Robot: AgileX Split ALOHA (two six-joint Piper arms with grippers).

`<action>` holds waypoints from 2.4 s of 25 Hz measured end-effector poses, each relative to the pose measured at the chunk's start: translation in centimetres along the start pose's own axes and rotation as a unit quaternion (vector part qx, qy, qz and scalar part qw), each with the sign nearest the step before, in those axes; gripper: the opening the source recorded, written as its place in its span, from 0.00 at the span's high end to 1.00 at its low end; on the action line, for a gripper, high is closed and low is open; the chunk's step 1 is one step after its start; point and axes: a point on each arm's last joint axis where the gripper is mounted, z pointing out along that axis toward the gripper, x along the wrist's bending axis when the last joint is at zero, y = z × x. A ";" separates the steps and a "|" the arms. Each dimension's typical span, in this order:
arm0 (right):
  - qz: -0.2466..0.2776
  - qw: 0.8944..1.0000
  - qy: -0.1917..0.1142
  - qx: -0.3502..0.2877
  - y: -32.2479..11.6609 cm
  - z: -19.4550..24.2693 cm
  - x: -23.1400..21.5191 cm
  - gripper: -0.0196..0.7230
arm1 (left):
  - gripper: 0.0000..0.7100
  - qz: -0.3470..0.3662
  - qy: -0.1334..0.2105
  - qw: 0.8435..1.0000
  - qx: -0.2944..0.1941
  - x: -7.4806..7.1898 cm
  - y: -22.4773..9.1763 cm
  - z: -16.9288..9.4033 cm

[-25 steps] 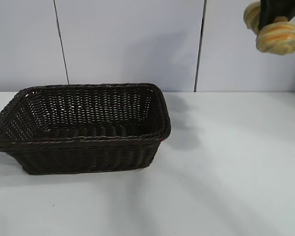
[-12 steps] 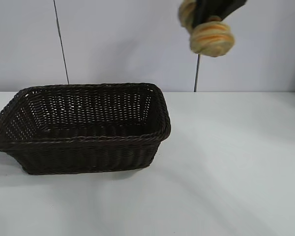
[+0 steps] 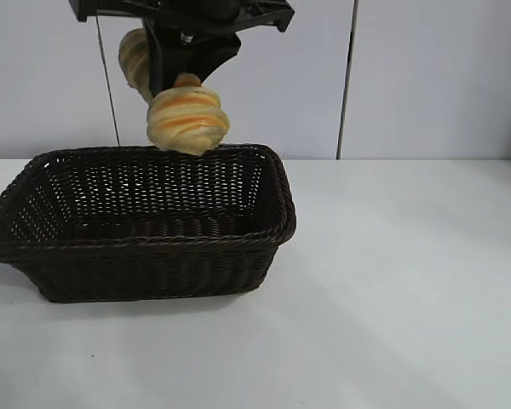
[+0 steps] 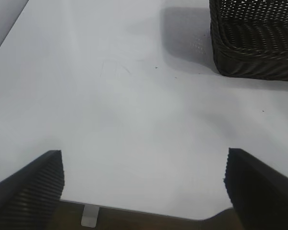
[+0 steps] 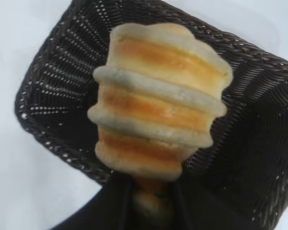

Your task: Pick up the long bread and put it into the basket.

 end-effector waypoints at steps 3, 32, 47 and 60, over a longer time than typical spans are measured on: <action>-0.003 1.000 -0.003 0.005 -0.6 3.0 0.1 0.81 | 0.08 0.000 0.000 1.000 0.000 0.0 0.0 0.0; 0.054 0.998 -0.009 -0.029 4.7 -3.2 -2.3 0.14 | 0.08 0.000 0.000 1.000 0.000 0.0 0.0 0.0; 0.122 0.988 -0.097 0.017 1.4 -14.4 -10.8 0.14 | 0.08 0.000 0.000 1.000 0.000 0.0 0.0 0.0; 0.271 0.926 -0.256 0.066 -11.6 -24.1 -22.6 0.14 | 0.08 0.000 0.000 1.000 0.000 0.0 0.0 0.0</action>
